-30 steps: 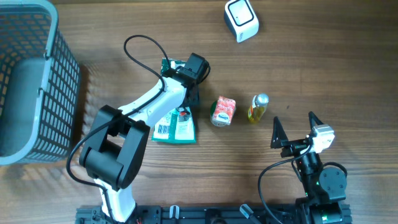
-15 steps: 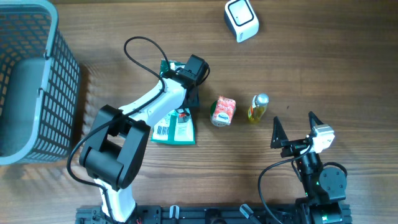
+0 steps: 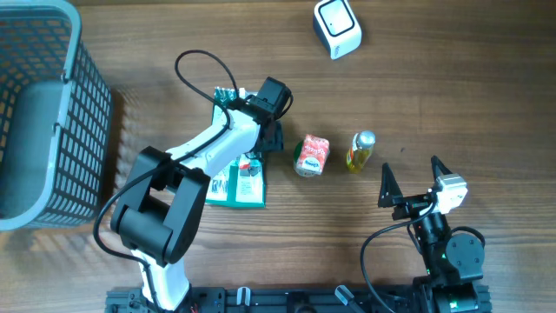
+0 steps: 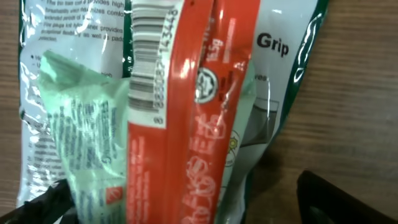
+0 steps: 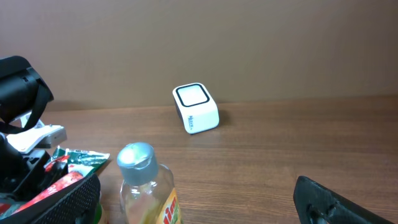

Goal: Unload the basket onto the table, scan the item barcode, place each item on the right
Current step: 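Move the glove pack with the left gripper and lower it onto the table, then release the glove pack and withdraw the left gripper toward the basket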

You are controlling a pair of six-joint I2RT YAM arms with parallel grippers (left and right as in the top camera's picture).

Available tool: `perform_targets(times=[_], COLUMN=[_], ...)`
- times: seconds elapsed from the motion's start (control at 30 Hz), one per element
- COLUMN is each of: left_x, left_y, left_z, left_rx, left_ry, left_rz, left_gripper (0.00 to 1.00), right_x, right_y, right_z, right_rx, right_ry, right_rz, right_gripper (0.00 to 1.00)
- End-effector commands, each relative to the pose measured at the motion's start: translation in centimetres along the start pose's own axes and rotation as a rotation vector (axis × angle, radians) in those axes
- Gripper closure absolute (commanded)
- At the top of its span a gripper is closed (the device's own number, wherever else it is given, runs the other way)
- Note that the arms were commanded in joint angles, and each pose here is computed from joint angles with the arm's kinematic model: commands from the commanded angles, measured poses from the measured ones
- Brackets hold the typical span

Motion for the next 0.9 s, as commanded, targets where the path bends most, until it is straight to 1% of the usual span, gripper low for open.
perform_targets(times=[0.0, 0.13, 0.2, 0.3, 0.4, 0.47, 0.53, 0.63, 0.73, 0.87], left_x=[-3.7, -8.2, -10.5, -13.7, -15.7, -16.0, -15.5, -14.7, -14.4, -14.4], left_y=[-3.3, -6.0, -7.1, -8.1, -8.5, -8.8, -9.0, -8.2, -7.7, -7.7], left_z=[1.2, 2.7, 4.2, 7.6, 10.1, 12.3, 15.1, 17.6, 18.7, 18.8], left_rx=[0.007, -0.031, -0.067, -0.147, -0.131, -0.157, -0.226, -0.295, -0.323, -0.325], left_ry=[0.018, 0.058, 0.072, 0.091, 0.19, 0.245, 0.295, 0.294, 0.279, 0.278], left_rz=[-0.102, -0.208, -0.266, -0.341, -0.363, -0.363, -0.344, -0.297, -0.275, -0.275], left_gripper=[0.0, 0.0, 0.0, 0.0, 0.0, 0.0, 0.0, 0.0, 0.0, 0.0], right_x=[0.0, 0.0, 0.0, 0.0, 0.0, 0.0, 0.0, 0.0, 0.0, 0.0], right_y=[0.0, 0.0, 0.0, 0.0, 0.0, 0.0, 0.0, 0.0, 0.0, 0.0], right_z=[0.0, 0.0, 0.0, 0.0, 0.0, 0.0, 0.0, 0.0, 0.0, 0.0], right_rx=[-0.018, -0.018, -0.018, -0.018, -0.018, -0.018, -0.018, -0.018, -0.018, -0.018], right_ry=[-0.005, -0.005, -0.005, -0.005, -0.005, -0.005, -0.005, -0.005, -0.005, -0.005], right_rz=[0.0, 0.0, 0.0, 0.0, 0.0, 0.0, 0.0, 0.0, 0.0, 0.0], right_gripper=[0.0, 0.0, 0.0, 0.0, 0.0, 0.0, 0.0, 0.0, 0.0, 0.0])
Point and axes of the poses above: each gripper's point midway between its finger pads, its own x axis out along the fingers, its own z axis along the line the jaws close on, y = z × x, the point moved 3 cm from there along -x, back along the fingers, and after that the axes turned 3 degrees about x, right-handed, at the moved point
